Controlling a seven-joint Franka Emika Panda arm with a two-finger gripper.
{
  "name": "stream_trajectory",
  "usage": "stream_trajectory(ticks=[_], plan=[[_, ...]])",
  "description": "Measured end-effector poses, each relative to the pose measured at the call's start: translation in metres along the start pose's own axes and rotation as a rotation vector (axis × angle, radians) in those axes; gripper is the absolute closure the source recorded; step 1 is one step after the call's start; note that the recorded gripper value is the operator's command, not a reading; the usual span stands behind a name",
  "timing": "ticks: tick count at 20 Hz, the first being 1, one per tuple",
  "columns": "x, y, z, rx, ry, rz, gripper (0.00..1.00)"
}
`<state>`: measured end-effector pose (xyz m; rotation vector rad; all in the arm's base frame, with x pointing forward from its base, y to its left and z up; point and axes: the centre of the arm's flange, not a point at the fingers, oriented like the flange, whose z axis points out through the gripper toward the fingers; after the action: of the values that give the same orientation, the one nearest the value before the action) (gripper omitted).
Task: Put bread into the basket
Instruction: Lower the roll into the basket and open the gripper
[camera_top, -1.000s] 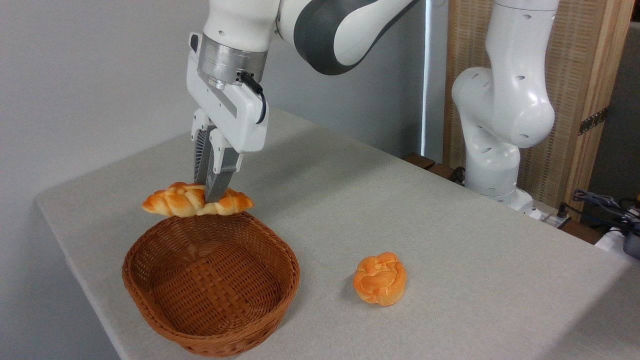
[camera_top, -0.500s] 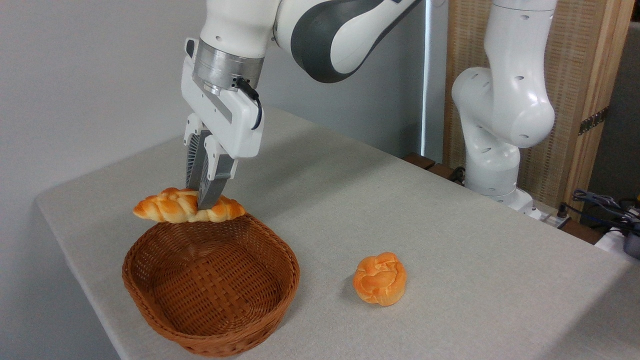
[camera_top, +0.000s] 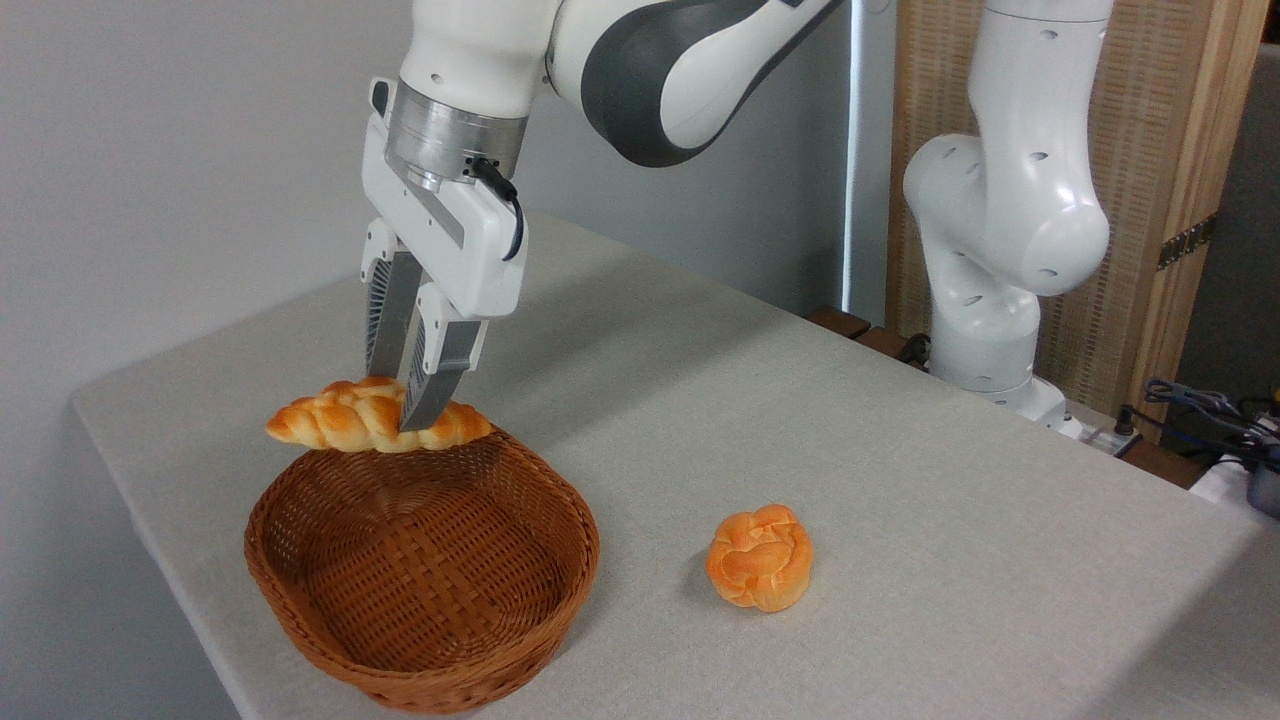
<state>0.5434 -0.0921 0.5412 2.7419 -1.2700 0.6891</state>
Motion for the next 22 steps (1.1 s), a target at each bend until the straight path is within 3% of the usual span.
stream_trajectory(ticks=[22], plan=[[-0.007,-0.01,-0.005,0.011,0.005,-0.02,0.0]])
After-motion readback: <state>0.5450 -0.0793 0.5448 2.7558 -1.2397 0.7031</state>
